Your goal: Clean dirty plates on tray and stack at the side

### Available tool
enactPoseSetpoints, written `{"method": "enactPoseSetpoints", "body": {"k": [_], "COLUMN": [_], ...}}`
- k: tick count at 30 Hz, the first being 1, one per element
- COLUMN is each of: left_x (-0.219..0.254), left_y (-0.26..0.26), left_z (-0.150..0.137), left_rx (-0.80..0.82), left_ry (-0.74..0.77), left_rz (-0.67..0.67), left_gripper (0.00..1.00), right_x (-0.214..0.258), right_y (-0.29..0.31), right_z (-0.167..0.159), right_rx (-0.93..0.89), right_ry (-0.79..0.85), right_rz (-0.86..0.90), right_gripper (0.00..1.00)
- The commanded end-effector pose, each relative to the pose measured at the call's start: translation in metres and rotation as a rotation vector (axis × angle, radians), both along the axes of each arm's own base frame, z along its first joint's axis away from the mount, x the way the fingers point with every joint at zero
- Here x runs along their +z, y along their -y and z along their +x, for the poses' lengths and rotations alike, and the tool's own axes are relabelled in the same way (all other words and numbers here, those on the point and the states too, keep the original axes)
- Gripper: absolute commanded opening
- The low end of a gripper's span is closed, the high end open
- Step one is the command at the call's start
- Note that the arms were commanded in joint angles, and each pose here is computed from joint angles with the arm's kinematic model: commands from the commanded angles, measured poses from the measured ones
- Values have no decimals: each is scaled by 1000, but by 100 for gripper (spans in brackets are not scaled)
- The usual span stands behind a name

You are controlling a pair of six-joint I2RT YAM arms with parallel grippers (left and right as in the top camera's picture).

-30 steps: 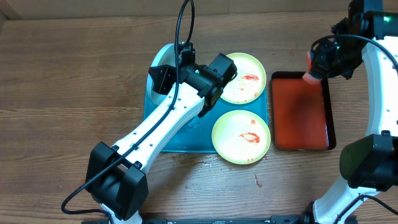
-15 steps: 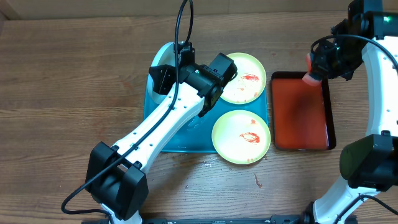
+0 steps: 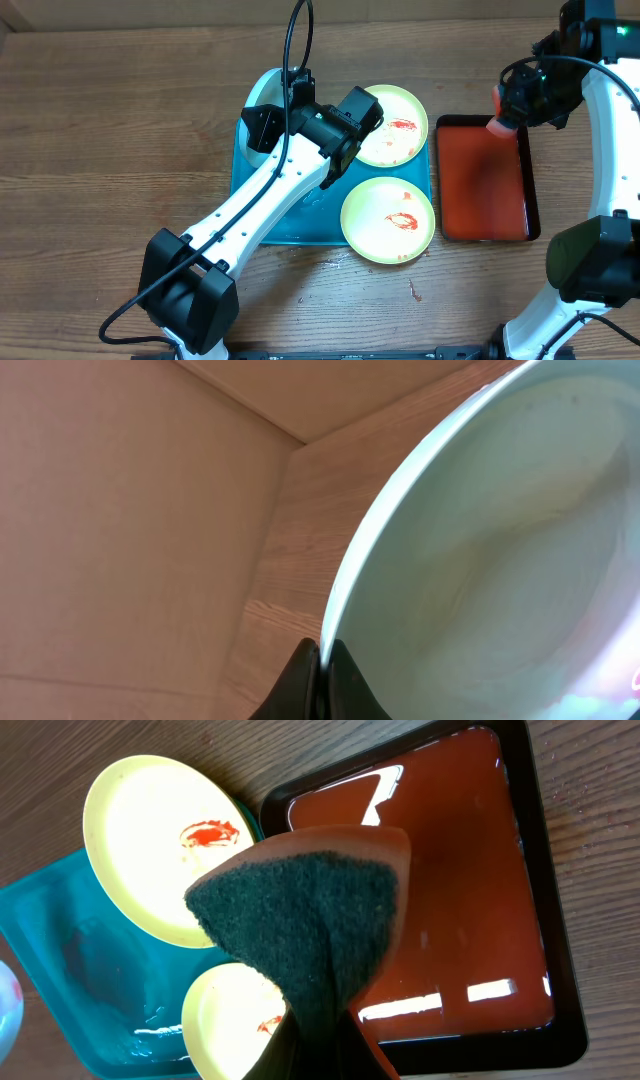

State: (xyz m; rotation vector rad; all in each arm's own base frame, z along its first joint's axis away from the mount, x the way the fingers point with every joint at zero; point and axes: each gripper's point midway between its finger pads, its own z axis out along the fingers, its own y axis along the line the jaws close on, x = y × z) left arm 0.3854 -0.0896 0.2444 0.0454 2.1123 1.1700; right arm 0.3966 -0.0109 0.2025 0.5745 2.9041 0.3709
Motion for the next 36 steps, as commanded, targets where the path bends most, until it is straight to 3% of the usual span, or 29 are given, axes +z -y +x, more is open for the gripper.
{"method": "enactPoseSetpoints", "body": {"k": [1,15,19,30,36], "left_x": [25,25,13,-57,-82], "left_y": [-2,-1,3,7,-1], "left_z": [-2,-1,-2,4,16], "left_rx": [8,9,0,-27,-91], "left_ry": [95,101,58,-270,-430], "left_rz": [-21,-30,-88,-499,-832], "left_gripper": [4,4,4,4,4], "right_x": [14,13,13,13,13], "right_y": [0,-1,-1,-1,-1], "right_z": [0,-6,-6,-6,-6], "right_rx": [1,1,1,5,4], "right_ry": [43,20,18,18,19], "right_rz": [-13,-9,-9,-11,-10], "right_gripper": [4,4,4,4,4]}}
